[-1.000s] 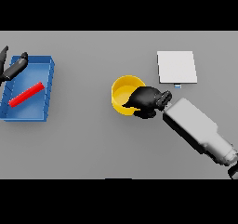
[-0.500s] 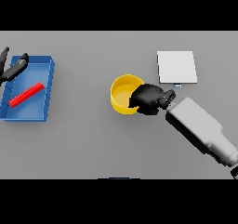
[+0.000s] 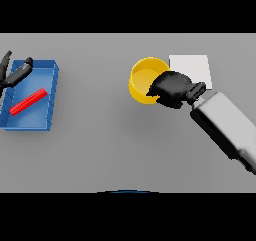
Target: Pick up the red beaker and tilt it to pour out 1 green nut into yellow bowl. Pick up the yellow bowl and place it on the metallic measuring scale.
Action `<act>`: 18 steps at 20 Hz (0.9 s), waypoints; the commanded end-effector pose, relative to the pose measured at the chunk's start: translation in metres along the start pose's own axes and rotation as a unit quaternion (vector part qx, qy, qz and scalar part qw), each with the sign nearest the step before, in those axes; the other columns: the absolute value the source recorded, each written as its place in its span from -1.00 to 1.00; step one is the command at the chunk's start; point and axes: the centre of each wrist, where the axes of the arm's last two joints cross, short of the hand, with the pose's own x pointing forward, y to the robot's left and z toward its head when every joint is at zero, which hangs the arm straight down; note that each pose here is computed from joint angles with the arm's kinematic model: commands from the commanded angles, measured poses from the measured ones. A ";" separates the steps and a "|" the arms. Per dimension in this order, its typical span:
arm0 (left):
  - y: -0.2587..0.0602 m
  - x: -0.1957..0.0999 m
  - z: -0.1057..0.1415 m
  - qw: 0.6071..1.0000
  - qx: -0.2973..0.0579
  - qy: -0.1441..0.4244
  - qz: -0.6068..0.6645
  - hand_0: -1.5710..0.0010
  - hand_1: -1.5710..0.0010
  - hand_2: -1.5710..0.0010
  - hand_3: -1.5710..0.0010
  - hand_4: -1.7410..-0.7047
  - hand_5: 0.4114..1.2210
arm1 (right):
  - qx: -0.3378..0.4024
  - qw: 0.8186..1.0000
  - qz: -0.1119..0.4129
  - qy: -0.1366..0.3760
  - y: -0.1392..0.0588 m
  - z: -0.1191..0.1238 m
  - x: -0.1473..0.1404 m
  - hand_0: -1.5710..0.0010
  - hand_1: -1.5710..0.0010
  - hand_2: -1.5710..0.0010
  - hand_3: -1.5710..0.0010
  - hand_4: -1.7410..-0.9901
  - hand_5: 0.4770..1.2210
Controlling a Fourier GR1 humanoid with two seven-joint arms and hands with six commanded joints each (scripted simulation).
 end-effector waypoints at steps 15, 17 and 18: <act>0.003 0.000 0.003 1.000 0.004 0.010 0.007 1.00 1.00 1.00 1.00 0.94 -0.21 | -0.050 0.993 -0.017 0.110 -0.005 0.014 -0.072 -1.00 -1.00 -0.96 -0.46 -1.00 1.00; 0.005 0.002 0.005 1.000 0.004 0.010 0.009 1.00 1.00 1.00 1.00 0.94 -0.19 | -0.052 0.990 -0.023 0.125 0.005 0.013 -0.083 -1.00 -1.00 -0.97 -0.46 -1.00 1.00; 0.005 0.003 0.006 1.000 0.005 0.007 0.006 1.00 1.00 1.00 1.00 0.95 -0.20 | -0.050 0.990 -0.026 0.133 0.009 0.014 -0.090 -1.00 -1.00 -0.96 -0.46 -1.00 1.00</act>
